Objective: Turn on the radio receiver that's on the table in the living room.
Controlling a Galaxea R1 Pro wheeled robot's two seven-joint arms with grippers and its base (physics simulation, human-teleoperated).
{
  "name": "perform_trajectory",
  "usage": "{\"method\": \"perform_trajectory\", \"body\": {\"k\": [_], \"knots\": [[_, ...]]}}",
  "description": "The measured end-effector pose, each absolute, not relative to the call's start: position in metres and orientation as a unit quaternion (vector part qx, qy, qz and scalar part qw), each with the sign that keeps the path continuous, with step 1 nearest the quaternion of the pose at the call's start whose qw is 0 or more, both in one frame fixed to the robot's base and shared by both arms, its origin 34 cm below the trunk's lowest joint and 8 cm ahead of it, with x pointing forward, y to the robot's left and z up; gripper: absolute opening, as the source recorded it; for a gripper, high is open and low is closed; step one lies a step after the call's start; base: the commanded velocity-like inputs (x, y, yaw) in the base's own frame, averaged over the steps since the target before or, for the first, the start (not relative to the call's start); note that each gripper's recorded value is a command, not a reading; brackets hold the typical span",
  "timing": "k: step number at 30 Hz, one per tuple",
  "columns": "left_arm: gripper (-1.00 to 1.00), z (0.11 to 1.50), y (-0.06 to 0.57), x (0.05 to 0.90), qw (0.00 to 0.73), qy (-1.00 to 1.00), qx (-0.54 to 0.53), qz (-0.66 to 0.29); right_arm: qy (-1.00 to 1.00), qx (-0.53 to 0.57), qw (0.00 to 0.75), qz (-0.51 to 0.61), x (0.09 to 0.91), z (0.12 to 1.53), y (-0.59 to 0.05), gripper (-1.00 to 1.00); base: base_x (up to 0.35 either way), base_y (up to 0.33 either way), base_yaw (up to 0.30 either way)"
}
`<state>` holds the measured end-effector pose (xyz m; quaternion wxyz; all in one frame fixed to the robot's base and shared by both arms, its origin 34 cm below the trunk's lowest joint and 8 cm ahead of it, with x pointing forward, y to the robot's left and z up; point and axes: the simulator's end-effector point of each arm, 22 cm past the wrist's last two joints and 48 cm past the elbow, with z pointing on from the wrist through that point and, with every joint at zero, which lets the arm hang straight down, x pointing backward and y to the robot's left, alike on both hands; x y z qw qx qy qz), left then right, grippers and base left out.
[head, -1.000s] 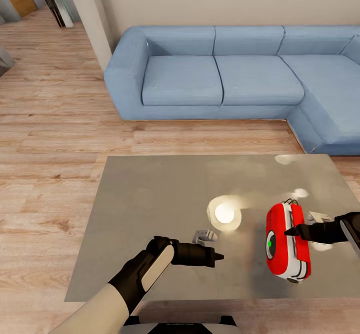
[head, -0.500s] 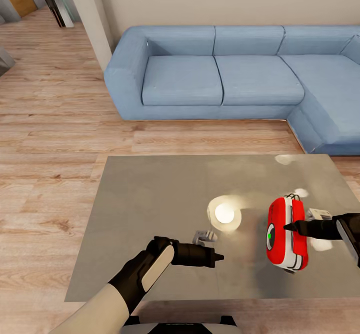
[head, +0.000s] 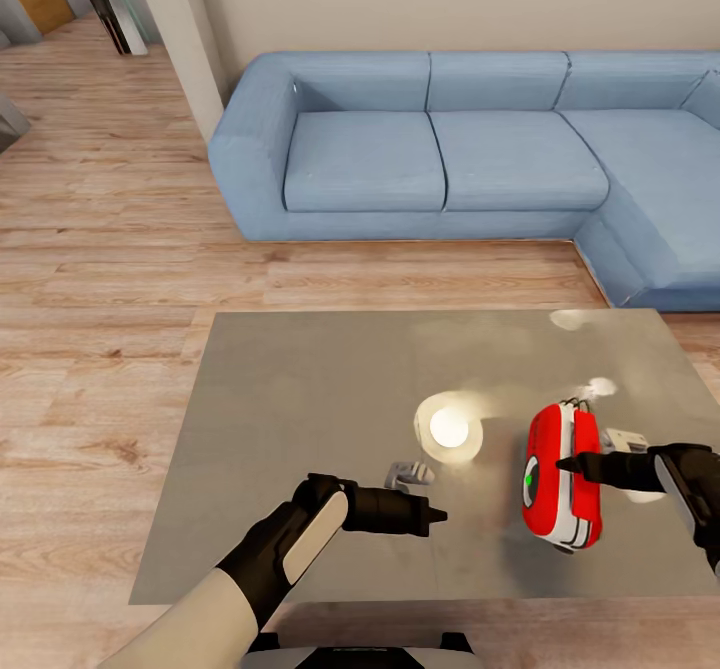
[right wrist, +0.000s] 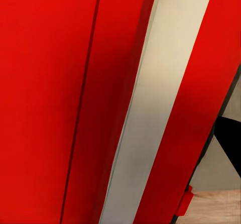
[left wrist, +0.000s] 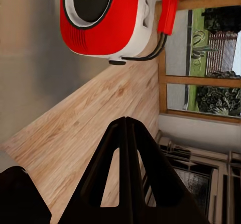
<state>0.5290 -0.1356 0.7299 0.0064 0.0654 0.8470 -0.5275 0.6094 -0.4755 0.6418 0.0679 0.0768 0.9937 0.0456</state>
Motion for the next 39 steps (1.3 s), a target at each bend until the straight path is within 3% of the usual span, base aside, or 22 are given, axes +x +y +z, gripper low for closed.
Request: {"method": "perform_trajectory", "body": {"k": [39], "knots": [[-1.00,0.729,-0.135,0.529,0.007,0.847,0.065,-0.527,0.992,0.069,0.089,0.057,0.596,0.614,-0.465,-1.00,0.000,0.000,0.000]]}}
